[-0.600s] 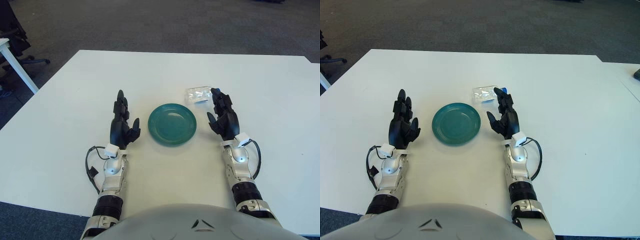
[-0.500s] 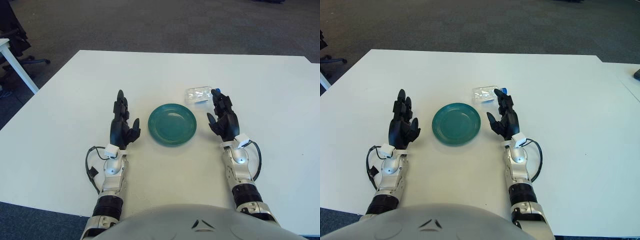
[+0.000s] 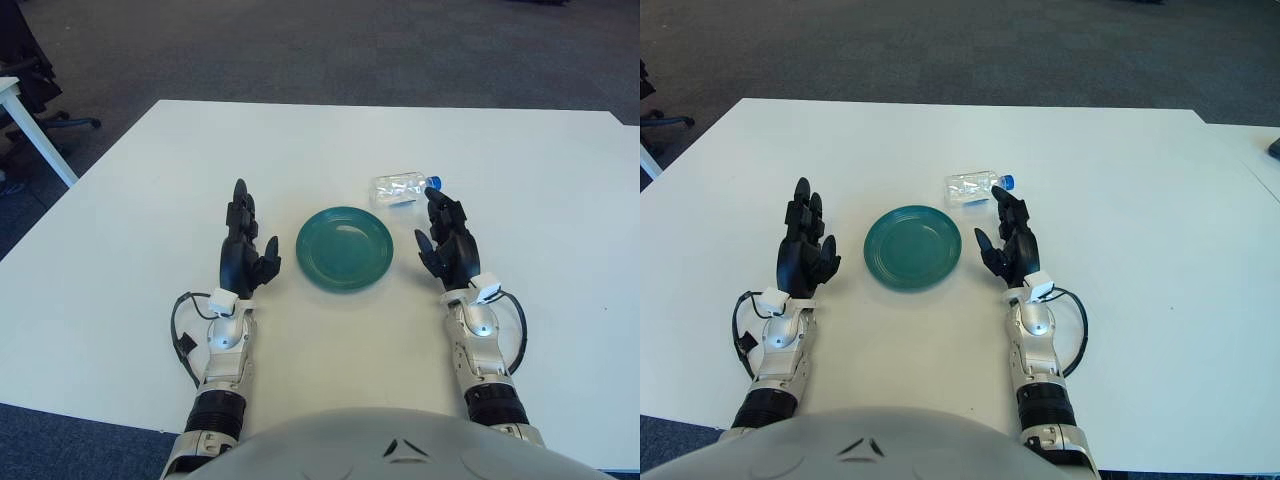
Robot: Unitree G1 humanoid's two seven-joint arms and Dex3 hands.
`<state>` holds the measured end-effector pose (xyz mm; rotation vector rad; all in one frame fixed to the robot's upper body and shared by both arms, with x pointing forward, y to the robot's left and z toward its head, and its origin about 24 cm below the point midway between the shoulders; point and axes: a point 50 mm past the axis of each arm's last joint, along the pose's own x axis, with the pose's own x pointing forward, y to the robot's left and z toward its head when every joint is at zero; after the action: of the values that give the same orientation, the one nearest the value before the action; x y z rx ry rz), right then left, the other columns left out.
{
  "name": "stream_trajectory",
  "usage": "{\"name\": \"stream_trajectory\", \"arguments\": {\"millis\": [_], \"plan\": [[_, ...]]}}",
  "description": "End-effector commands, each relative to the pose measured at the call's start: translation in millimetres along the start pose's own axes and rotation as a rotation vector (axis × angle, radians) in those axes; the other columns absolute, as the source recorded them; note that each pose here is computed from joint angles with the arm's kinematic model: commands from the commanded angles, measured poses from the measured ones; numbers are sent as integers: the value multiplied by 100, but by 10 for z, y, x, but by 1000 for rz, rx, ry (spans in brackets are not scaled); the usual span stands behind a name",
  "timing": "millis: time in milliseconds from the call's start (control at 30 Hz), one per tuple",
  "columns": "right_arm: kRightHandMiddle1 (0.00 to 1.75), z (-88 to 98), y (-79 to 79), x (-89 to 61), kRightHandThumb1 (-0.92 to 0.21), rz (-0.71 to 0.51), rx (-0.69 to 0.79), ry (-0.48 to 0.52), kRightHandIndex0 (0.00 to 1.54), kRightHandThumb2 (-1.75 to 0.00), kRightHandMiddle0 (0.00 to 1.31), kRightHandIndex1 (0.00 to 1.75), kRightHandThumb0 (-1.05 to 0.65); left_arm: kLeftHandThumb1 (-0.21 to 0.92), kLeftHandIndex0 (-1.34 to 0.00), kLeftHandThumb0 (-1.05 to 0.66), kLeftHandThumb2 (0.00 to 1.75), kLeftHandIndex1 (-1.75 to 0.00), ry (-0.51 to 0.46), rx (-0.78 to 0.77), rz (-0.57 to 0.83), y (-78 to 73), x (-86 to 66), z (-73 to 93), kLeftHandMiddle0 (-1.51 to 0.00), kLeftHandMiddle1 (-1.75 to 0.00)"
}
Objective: Put the bottle into the plate.
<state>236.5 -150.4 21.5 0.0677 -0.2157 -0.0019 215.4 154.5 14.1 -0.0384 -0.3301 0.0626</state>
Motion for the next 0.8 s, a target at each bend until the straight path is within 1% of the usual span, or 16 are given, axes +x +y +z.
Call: {"name": "stream_trajectory", "arguments": {"millis": [0, 500, 667, 767], "plan": [[67, 34, 12, 2, -92, -7, -8, 0, 28, -25, 0, 3, -67, 92, 0, -93, 54, -17, 179, 48, -6, 63, -360, -278, 0, 0], [58, 55, -5, 17, -92, -14, -18, 10, 27, -26, 0, 1, -67, 92, 0, -92, 54, -16, 178, 46, -5, 44, -329, -288, 0, 0], [51, 107, -65, 73, -92, -53, -110, -53, 23, -29, 0, 0, -70, 92, 0, -93, 55, -14, 172, 55, -7, 30, -314, -291, 0, 0], [49, 161, -121, 123, -92, -85, -193, -107, 21, -30, 0, 0, -72, 92, 0, -94, 55, -14, 170, 58, -7, 25, -309, -293, 0, 0]]}}
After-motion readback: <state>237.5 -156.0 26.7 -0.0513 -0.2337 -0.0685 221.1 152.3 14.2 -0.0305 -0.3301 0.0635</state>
